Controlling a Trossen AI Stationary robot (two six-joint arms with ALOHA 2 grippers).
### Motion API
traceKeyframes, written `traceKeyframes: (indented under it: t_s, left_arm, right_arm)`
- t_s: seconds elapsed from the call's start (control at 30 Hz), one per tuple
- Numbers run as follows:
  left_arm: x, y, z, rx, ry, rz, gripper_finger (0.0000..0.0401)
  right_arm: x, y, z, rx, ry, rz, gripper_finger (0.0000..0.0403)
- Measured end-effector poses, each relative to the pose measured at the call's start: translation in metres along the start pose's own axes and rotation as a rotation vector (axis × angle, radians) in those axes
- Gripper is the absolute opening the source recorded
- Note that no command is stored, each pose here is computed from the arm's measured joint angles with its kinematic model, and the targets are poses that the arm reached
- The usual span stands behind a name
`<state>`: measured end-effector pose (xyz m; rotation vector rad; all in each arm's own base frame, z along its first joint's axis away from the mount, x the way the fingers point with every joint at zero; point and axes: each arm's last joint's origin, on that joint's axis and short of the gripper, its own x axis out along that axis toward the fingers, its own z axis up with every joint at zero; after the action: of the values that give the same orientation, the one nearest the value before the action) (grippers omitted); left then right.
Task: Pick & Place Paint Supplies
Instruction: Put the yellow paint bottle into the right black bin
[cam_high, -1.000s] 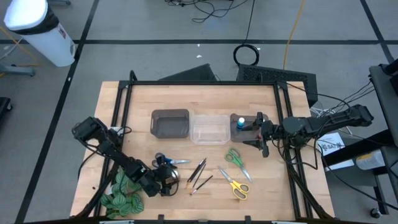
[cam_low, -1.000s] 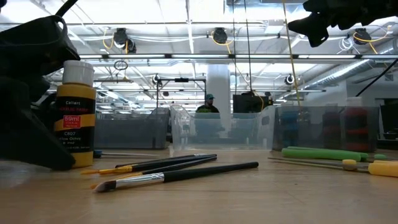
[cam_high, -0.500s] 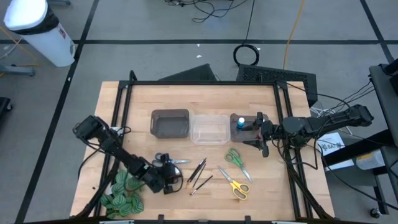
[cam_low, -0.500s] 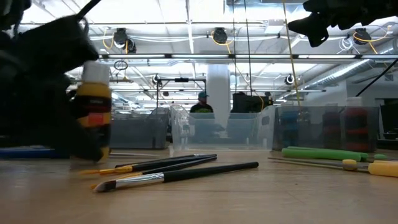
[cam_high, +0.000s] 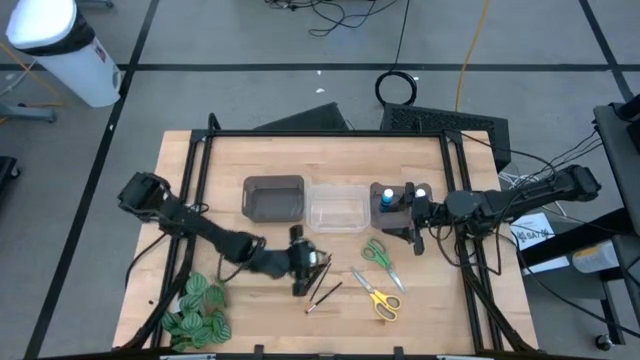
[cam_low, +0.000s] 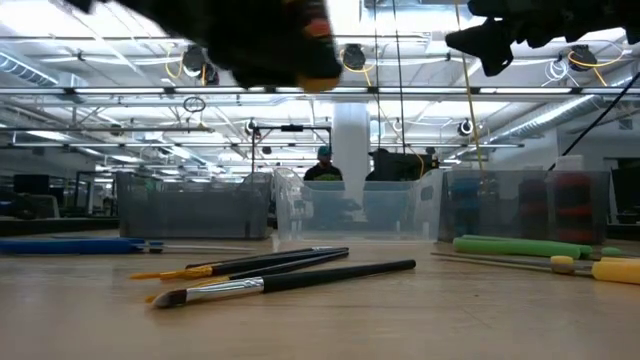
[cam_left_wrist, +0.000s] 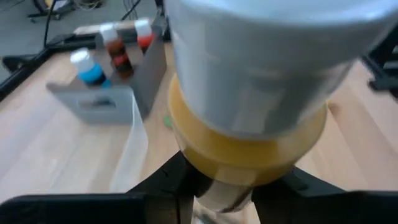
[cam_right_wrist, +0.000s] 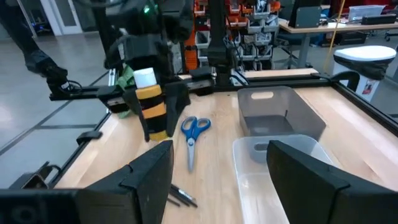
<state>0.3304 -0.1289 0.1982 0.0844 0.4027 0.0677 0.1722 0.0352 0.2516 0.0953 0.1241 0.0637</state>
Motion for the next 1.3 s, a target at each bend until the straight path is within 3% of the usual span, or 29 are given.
traceKeyframes:
  t_s: [0.13,0.3,0.5,0.73,1.1,1.3]
  left_arm:
    - [0.018,0.023,0.016,-0.034,-0.004,-0.041,0.0123]
    - [0.040,0.038,0.017,-0.070,0.027,-0.061,0.0128]
    - [0.063,0.034,0.008,-0.079,0.072,-0.144,0.0133]
    - [0.077,0.027,-0.001,-0.066,0.104,-0.164,0.0134]
    - [0.079,0.027,-0.002,-0.065,0.110,-0.170,0.0135]
    - [0.079,0.027,-0.003,-0.064,0.115,-0.166,0.0136]
  right_arm:
    - [0.015,0.009,0.002,-0.010,0.036,0.026,0.0242]
    - [0.041,0.026,0.014,-0.038,0.087,0.061,0.0242]
    - [0.077,0.042,0.017,-0.146,0.203,-0.018,0.0242]
    - [0.113,0.051,0.014,-0.165,0.345,-0.046,0.0242]
    - [0.126,0.054,0.006,-0.121,0.419,-0.018,0.0241]
    - [0.126,0.052,0.007,-0.095,0.415,-0.029,0.0195]
